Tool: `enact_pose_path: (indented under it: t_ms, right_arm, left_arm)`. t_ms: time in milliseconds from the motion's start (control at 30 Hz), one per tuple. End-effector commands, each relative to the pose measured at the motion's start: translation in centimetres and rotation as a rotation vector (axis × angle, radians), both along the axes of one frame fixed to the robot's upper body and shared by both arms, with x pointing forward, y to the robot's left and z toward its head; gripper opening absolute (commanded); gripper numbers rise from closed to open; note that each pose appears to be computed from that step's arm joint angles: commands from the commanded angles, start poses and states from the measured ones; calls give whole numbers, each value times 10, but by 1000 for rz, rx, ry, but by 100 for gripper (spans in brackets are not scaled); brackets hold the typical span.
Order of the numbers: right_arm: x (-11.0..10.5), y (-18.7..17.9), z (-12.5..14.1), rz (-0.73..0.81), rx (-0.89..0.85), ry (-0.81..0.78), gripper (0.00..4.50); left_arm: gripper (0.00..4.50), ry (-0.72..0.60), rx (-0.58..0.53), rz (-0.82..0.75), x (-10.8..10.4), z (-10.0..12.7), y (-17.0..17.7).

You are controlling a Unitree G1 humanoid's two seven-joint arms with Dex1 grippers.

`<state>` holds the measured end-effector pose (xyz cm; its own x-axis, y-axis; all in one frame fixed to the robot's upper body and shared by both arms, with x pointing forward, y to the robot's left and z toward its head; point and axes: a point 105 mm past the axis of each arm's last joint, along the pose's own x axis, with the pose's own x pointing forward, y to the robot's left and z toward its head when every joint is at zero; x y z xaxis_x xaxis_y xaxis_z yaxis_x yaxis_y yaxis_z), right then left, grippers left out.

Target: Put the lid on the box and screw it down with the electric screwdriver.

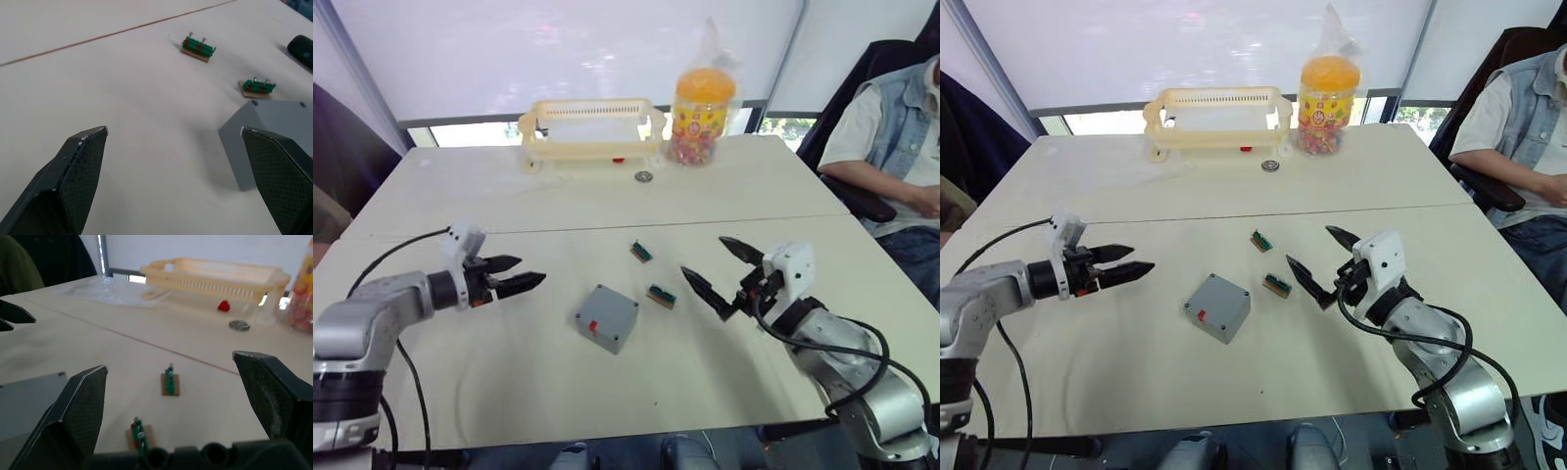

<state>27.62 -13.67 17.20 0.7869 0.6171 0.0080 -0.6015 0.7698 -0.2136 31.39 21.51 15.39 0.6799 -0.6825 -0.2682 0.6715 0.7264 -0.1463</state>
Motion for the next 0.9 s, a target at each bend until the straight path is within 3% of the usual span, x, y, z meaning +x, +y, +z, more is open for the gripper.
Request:
enact_pose_path:
  t_ms: [33, 267, 300, 400, 533, 600, 633, 900]
  right_arm:
    - [-20, 17, -5, 141, -18, 84, 447]
    - [-30, 16, -20, 203, -76, 185, 447]
    - [-31, 15, -19, 203, -72, 191, 423]
    - [-30, 14, -16, 202, -71, 187, 313]
    - [-32, 18, -21, 225, -87, 211, 89]
    - [-37, 25, -28, 265, -103, 250, 0]
    - [-39, 27, -30, 275, -108, 262, 0]
    - [-27, 46, -57, 303, -176, 338, 0]
  left_arm:
    - [450, -83, 45, 13, 1, 6, -7]
    - [450, -122, 66, 65, -6, -5, -10]
    - [450, -131, 61, 74, -9, -3, -10]
    - [362, -146, 47, 76, -18, 2, -11]
    - [148, -143, 40, 64, -25, 0, -16]
    - [47, -142, 56, 70, -23, -5, -16]
    - [5, -141, 61, 72, -22, -6, -16]
    - [5, -104, 101, 4, -9, -30, -34]
